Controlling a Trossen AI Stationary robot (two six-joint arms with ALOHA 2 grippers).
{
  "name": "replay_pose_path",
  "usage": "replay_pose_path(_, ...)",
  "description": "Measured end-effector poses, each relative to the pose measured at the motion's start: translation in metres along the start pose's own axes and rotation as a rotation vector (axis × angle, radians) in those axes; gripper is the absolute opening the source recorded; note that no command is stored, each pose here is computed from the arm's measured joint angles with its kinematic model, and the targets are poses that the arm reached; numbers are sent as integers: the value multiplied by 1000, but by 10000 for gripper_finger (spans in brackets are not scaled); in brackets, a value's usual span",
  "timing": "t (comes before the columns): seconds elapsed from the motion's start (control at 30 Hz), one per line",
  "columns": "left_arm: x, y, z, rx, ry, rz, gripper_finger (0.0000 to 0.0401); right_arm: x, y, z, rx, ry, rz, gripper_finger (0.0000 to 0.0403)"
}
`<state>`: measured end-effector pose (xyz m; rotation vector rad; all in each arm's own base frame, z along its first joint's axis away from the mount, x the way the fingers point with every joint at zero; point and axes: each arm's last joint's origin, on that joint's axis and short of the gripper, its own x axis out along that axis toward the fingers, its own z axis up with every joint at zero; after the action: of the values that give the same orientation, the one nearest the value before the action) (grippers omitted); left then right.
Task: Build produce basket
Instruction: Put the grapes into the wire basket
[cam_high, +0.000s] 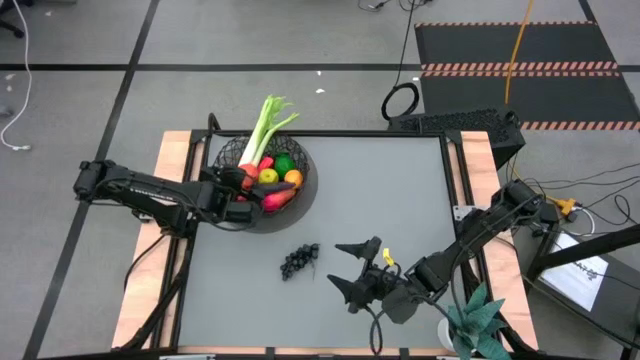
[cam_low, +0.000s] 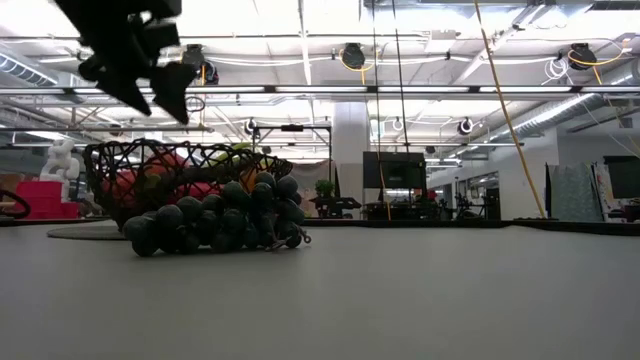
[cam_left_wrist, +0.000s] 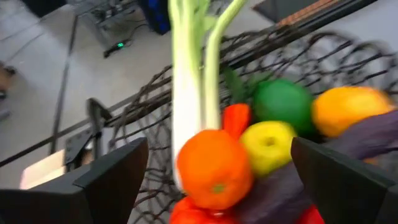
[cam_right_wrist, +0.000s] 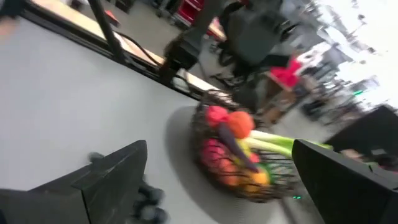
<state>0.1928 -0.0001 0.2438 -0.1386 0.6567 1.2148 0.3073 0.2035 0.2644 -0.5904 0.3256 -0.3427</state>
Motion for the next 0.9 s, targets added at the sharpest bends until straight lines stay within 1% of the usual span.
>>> replay_pose_path(0.1,-12,-4,10,-5,-19,-50,390,15,-3,-13,108,2,68,394)
replay_pose_path(0.23,-30,-8,18,2,-46,-127,390,39,-9,-38,260,50,176,394)
replay_pose_path(0.37,-46,-13,20,14,-71,-203,390,58,-15,-67,395,129,325,393)
replay_pose_path(0.47,-55,-15,21,26,-86,-248,390,68,-19,-89,473,165,404,393)
replay_pose_path(0.57,-61,-16,20,30,-99,-271,390,73,-23,-111,499,186,429,393)
replay_pose_path(0.73,-67,-17,17,26,-102,-298,390,78,-29,-145,526,191,428,393)
replay_pose_path(0.83,-70,-18,15,18,-102,-317,390,80,-36,-157,559,163,424,393)
replay_pose_path(0.9,-73,-18,14,11,-104,-330,390,82,-40,-162,559,152,418,393)
